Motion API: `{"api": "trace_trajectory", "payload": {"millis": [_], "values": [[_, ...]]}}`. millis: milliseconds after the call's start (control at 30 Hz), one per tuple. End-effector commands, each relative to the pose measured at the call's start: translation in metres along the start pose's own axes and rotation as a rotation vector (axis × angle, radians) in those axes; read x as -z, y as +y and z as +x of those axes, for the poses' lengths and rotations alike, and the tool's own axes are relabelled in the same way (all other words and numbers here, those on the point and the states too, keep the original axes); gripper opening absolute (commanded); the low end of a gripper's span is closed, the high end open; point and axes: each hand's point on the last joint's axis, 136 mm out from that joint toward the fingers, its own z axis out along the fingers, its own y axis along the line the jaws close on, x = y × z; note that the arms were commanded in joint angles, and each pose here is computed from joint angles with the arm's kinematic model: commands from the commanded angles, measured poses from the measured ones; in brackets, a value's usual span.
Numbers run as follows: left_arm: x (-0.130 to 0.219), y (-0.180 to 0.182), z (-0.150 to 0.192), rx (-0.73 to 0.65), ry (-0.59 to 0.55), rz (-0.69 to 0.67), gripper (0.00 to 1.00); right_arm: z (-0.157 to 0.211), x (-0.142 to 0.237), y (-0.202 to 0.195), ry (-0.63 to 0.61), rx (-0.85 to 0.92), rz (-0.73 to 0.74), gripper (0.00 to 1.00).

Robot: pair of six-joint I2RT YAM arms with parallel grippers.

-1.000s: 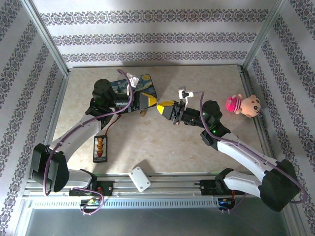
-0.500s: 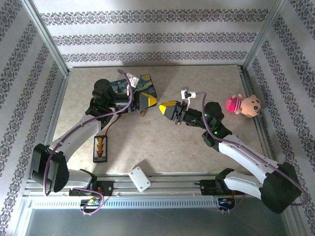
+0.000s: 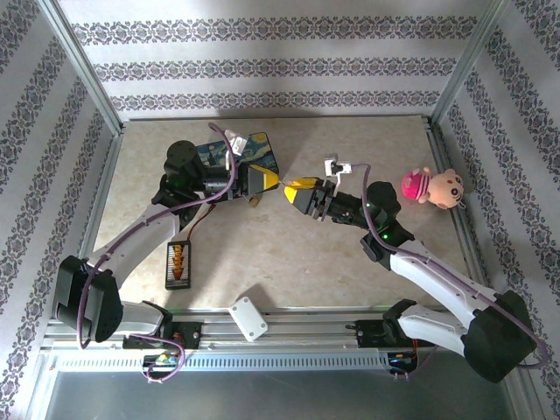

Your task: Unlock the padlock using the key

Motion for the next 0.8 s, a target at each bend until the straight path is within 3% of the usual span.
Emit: {"api": "trace_trajectory", "payload": {"millis": [0,200,767], "values": [[0.003,-0.023,-0.010,-0.086,-0.011,0.040,0.00,-0.012,0.000,0.014,-0.023,0.042,-0.049,0.36],[0.004,-0.025,-0.010,-0.087,-0.009,0.045,0.00,-0.015,-0.004,0.016,-0.024,0.044,-0.067,0.47],[0.005,-0.026,-0.008,-0.079,-0.012,0.048,0.00,-0.022,0.002,0.021,-0.047,0.063,-0.079,0.37]]}}
